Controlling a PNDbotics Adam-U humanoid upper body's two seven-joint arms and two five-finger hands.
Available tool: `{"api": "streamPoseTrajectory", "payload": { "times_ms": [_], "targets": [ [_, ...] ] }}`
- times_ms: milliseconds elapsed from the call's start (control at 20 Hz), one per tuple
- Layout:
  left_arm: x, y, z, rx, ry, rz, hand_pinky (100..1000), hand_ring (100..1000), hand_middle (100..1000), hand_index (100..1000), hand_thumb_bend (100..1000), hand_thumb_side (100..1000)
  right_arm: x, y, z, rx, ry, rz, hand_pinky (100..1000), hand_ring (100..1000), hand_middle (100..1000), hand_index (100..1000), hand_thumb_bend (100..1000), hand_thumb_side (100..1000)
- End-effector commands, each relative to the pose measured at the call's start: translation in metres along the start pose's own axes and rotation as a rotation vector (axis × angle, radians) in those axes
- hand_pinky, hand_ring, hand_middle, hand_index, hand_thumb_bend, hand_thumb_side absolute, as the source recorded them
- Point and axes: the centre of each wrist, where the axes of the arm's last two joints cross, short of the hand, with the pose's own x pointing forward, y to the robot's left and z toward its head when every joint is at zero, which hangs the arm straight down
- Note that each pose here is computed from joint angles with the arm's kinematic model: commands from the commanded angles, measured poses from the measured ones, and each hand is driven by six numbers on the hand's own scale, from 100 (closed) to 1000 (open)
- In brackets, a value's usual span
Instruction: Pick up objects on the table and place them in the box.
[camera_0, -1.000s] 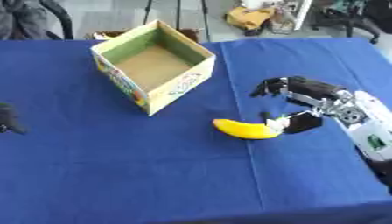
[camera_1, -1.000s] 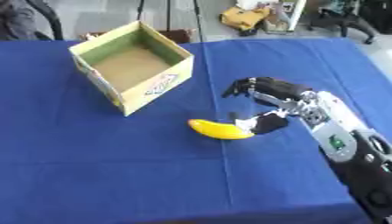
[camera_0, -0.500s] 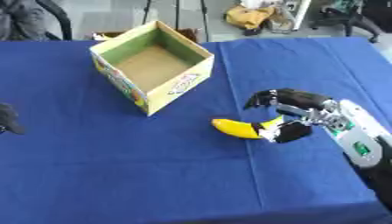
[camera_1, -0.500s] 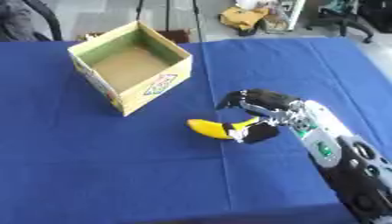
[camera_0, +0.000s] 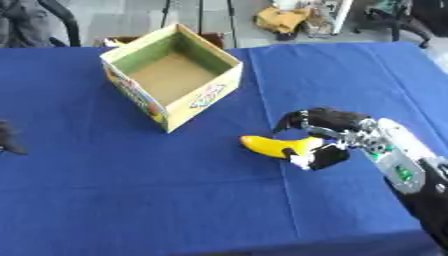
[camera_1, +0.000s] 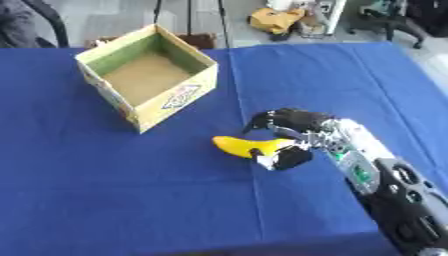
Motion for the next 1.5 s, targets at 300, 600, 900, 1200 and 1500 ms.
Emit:
{"api": "streamPoseTrajectory", "payload": {
  "times_ms": [300, 600, 900, 1200, 1500],
  "targets": [
    [0.006, 0.002, -0.002, -0.013, -0.013, -0.015, 529, 462, 531, 646, 227, 1000, -0.004, -0.006, -0.002, 0.004, 0.021, 0.059, 725, 813, 816, 880, 100, 574],
    [0.005, 0.002, -0.002, -0.013, -0.013, -0.013, 529, 462, 531, 646, 226, 1000, -0.01, -0.001, -0.005, 0.01, 0.045, 0.067, 724, 812, 815, 879, 100, 580],
    [0.005, 0.001, -0.002, -0.014, -0.014, -0.012, 530, 462, 531, 646, 226, 1000, -0.015, 0.007, -0.004, 0.029, 0.064, 0.067, 723, 811, 814, 878, 100, 595],
    [0.004, 0.001, -0.002, -0.014, -0.014, -0.011, 530, 462, 531, 647, 226, 1000, -0.016, 0.009, -0.003, 0.037, 0.067, 0.08, 723, 808, 812, 877, 100, 565],
    [0.004, 0.001, -0.002, -0.014, -0.014, -0.01, 530, 462, 531, 647, 226, 1000, -0.016, 0.012, -0.004, 0.042, 0.067, 0.092, 708, 761, 780, 858, 100, 505]
  ]
}}
